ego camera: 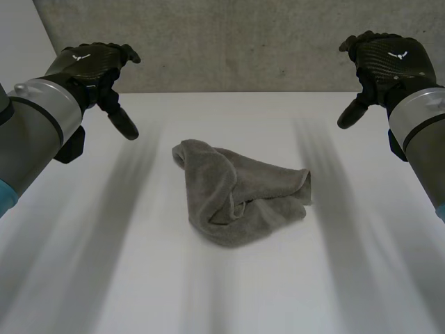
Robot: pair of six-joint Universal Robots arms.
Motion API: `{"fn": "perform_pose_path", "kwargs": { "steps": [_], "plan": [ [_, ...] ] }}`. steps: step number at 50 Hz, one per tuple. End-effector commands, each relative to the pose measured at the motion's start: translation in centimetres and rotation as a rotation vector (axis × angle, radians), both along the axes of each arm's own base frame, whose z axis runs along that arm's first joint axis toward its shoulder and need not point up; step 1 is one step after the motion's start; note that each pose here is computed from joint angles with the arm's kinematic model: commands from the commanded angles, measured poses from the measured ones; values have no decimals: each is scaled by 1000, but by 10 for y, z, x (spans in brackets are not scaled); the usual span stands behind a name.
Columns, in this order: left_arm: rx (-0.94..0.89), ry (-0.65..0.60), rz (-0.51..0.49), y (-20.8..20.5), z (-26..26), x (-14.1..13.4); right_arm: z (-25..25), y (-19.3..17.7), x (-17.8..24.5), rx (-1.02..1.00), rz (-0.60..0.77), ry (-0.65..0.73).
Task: Fold the towel.
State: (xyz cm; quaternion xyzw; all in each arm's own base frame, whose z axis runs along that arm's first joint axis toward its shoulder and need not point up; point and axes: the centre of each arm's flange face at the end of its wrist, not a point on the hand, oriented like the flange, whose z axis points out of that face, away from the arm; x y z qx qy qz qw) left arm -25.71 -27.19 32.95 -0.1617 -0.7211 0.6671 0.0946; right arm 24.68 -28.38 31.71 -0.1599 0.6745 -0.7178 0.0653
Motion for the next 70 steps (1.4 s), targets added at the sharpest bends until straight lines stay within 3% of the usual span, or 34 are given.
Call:
{"fn": "perform_pose_path", "kwargs": {
  "steps": [1, 12, 20, 25, 33, 45, 51, 57, 61, 66, 70],
  "plan": [
    [0, 1, -3, 1, 0, -1, 1, 0, 0, -2, 3, 0],
    [-34, 12, -16, -3, -4, -5, -2, -2, 0, 5, 8, 6],
    [-90, 4, -80, -40, -43, -27, -36, -16, 16, 95, 143, 108],
    [-79, -185, -226, -61, -98, -51, -89, -31, 32, 251, 214, 161],
    [-82, -416, -331, -73, -159, -68, -154, -31, 55, 388, 269, 214],
    [-55, -458, -370, -63, -179, -77, -182, -24, 66, 444, 298, 243],
    [-69, -450, -395, -38, -155, -80, -161, -28, 64, 392, 286, 225],
    [-41, -455, -405, 3, -135, -60, -119, -40, 57, 279, 263, 196],
    [0, -468, -422, 30, -137, -47, -104, -61, 44, 215, 222, 250],
    [39, -472, -488, 90, -146, -35, -106, -70, 50, 182, 238, 317],
    [46, -456, -509, 112, -148, -31, -115, -76, 55, 177, 249, 339]
  ]
}}
